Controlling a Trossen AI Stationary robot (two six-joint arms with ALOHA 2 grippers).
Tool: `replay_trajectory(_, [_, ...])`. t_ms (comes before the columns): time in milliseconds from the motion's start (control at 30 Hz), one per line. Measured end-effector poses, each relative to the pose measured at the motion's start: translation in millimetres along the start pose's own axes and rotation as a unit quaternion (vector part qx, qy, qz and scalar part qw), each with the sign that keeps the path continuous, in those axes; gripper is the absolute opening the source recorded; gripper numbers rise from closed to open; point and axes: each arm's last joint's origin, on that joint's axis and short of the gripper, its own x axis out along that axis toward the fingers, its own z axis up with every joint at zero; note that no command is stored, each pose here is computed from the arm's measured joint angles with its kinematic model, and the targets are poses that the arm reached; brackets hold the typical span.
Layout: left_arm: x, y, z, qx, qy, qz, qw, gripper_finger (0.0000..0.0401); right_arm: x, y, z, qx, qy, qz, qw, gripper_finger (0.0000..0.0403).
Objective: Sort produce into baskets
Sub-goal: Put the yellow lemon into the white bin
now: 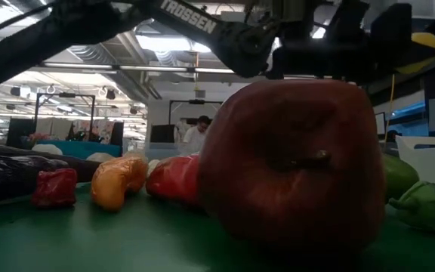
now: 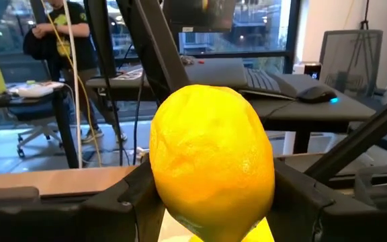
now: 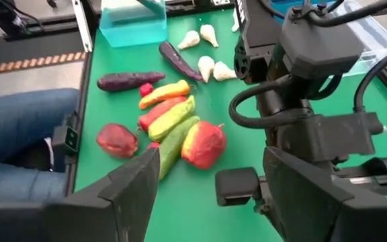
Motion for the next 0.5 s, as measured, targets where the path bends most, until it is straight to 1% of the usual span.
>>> replay_trajectory(100, [4.9, 0.3, -4.7, 0.016, -0.003, 0.003, 1.0, 0.0202, 4.7, 0.5, -4.8, -0.007, 0.006, -0.006, 1.0, 0.0264])
replay_trajectory(200, [8.9, 0.7, -9.3, 0.015, -0.008, 0.004, 1.0, 0.0202, 8.5, 0.9, -8.7, -0.011, 0.011, -0.011, 1.0, 0.0264])
replay_trajectory(500, [9.0, 1.3, -17.9, 0.025, 0.026, 0.006, 0.999, 0.0203, 10.3, 0.9, -10.1, 0.001, 0.012, -0.013, 1.0, 0.0264])
